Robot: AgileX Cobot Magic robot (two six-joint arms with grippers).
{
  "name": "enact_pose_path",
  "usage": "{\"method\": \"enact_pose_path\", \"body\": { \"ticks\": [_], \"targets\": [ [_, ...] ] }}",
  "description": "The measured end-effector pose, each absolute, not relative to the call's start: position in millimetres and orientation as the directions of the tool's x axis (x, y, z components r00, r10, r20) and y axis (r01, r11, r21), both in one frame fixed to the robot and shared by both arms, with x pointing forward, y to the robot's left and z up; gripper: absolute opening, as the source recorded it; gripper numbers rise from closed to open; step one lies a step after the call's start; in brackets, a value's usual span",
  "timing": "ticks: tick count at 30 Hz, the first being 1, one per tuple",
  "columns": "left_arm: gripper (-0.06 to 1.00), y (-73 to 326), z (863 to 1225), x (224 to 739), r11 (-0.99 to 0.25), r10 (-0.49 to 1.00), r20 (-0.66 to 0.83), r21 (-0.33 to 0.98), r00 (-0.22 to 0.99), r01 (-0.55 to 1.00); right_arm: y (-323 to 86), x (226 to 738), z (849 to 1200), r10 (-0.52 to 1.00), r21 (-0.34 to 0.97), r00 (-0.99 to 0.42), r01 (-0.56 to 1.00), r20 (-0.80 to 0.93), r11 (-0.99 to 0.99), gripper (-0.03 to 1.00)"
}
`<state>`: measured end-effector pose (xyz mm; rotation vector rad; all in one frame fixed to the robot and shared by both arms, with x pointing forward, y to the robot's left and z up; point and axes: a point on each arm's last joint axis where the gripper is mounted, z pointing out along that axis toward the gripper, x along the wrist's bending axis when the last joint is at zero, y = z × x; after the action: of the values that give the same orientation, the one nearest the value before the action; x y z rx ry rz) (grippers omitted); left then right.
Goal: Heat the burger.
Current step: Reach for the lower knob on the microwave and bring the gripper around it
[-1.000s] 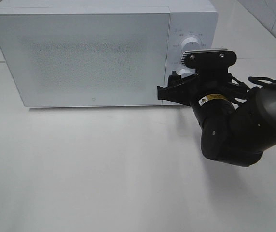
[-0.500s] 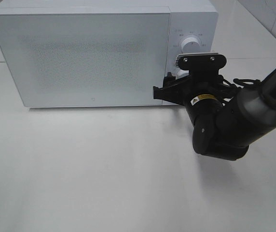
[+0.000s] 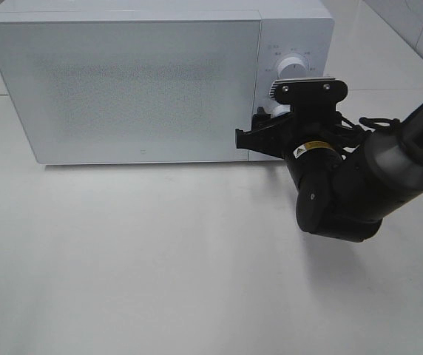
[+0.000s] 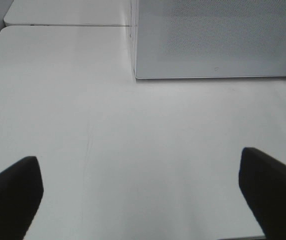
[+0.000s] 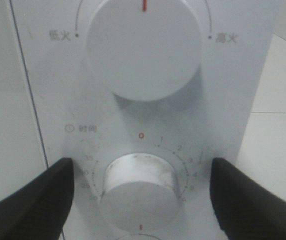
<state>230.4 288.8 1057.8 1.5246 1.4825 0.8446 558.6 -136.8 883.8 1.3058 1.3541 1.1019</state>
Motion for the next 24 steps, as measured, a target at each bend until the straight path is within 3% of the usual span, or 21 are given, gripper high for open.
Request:
{"method": "enact_pose_path", "body": {
  "ticks": [4,6,9,10,24],
  "targets": [
    [0.99,288.9,1057.8,230.4,0.038,0.994,-0.080,0.899,0.078,0.437,-137.7,558.9,883.0,0.999,0.984,-0.004,0.173,-0.034,0.034,0.67],
    [0.99,288.9,1057.8,230.4,0.038,0.994,-0.080,0.899,0.078,0.437,-138.6,559.2,882.1,1.000,0.983,-0.002,0.183,-0.031,0.031,0.56],
    [0.99,288.9,1057.8,230.4,0.038,0.994,-0.080,0.899,0.078,0.437,-138.1,559.2,881.8,1.000,0.982,-0.007,0.186,-0.029,0.030,0.50],
    [0.99,288.9,1057.8,230.4,0.038,0.994,-0.080,0.899,0.078,0.437,-137.4,559.1,881.3,0.999,0.981,-0.015,0.191,-0.031,0.033,0.43],
    [0.99,288.9,1057.8,230.4,0.038,0.994,-0.080,0.899,0.078,0.437,-136.9,559.1,881.6,0.999,0.982,-0.020,0.188,-0.028,0.031,0.43]
  ]
}}
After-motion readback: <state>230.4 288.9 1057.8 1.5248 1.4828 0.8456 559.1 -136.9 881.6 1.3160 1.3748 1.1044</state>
